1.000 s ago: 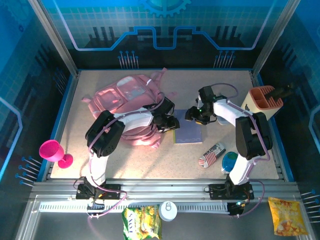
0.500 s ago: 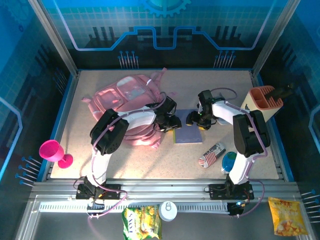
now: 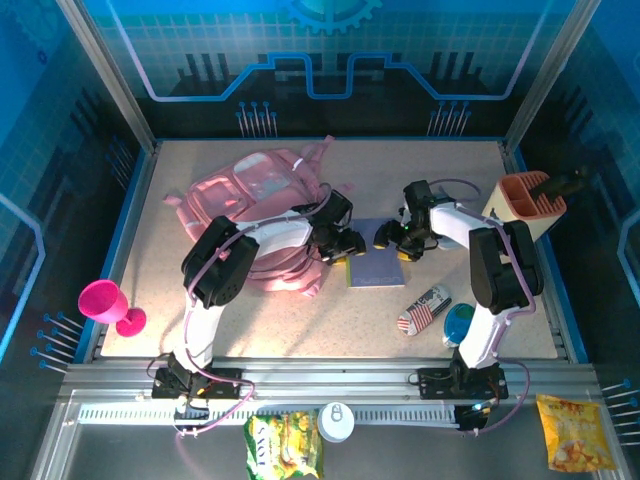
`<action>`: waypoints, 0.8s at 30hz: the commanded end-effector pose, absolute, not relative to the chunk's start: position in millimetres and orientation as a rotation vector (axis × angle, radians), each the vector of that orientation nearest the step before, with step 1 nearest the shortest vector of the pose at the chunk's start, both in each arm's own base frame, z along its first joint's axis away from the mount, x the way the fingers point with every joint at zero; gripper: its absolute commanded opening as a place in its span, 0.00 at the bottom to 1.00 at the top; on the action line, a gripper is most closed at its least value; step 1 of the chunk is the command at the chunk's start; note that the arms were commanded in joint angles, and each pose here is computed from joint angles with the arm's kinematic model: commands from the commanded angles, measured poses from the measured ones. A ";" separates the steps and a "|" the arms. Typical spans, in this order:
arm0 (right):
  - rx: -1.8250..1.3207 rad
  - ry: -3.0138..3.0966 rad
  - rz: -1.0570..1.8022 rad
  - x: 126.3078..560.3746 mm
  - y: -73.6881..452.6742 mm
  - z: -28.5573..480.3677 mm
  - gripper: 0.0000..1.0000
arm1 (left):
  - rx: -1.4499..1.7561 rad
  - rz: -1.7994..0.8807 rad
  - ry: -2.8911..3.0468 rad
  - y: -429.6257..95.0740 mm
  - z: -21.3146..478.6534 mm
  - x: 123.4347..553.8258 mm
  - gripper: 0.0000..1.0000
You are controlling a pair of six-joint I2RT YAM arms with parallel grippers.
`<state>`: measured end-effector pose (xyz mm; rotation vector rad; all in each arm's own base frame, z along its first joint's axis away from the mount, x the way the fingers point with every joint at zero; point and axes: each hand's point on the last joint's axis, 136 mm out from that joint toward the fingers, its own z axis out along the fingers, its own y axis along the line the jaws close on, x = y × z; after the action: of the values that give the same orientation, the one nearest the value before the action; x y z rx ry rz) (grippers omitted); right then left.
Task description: Pack the student bag
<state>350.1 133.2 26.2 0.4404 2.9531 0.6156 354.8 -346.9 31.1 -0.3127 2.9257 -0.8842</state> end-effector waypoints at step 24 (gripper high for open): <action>0.614 3.001 0.719 329.1 130.7 -2.1 0.68 | -0.158 -1.327 2.750 -383.0 91.3 352.4 0.31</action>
<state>355.1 128.4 27.0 0.5494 2.8960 0.7118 356.8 -373.0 85.2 -0.1967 2.7644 -1.2649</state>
